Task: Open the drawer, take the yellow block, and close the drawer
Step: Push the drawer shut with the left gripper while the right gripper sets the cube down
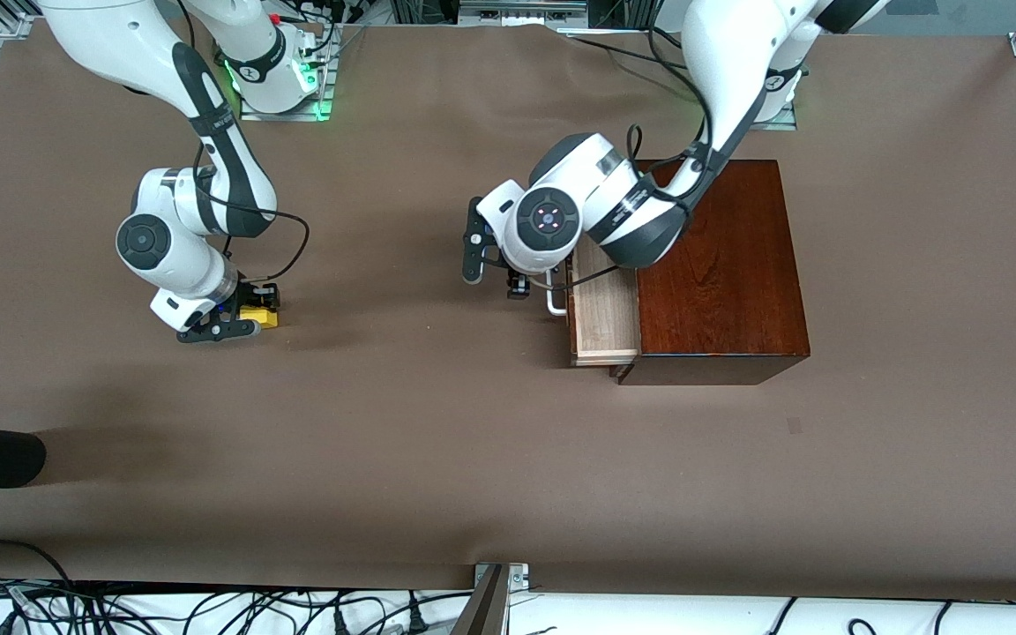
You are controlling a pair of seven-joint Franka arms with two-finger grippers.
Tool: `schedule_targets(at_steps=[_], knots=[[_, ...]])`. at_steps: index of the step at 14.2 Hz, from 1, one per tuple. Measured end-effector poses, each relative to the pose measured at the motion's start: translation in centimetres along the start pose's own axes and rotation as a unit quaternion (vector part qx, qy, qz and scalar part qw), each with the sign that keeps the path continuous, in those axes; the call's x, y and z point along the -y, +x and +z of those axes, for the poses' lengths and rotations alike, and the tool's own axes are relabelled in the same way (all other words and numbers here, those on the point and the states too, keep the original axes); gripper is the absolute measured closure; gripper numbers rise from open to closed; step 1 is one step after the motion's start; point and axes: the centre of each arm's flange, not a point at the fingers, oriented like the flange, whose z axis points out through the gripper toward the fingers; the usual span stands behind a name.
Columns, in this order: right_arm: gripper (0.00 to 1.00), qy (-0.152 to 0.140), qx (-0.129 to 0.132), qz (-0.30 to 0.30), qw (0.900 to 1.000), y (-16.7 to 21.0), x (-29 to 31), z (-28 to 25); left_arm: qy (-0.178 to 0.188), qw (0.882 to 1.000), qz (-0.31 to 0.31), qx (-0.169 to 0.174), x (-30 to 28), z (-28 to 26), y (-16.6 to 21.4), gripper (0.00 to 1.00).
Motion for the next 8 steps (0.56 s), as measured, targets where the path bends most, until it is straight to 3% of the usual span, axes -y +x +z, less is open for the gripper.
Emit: schedule_targets(at_steps=[1, 2, 5, 8], knots=[[0.41, 0.000, 0.000, 0.002, 1.000, 0.0, -0.1, 0.0, -0.015, 0.999, 0.002, 0.028, -0.2, 0.8, -0.7, 0.00], [0.30, 0.000, 0.000, 0.003, 1.000, 0.0, -0.2, 0.0, -0.031, 0.998, 0.002, 0.056, -0.3, 1.2, -1.6, 0.00], [0.01, 0.004, -0.020, 0.005, 1.000, 1.1, -0.5, -2.8, -0.057, 0.995, -0.005, 0.087, 0.1, 0.8, -3.9, 0.00], [0.00, 0.021, -0.029, 0.004, 0.999, 2.5, -0.5, -10.7, -0.072, 0.993, -0.014, 0.093, 0.7, 0.4, -5.7, 0.00]])
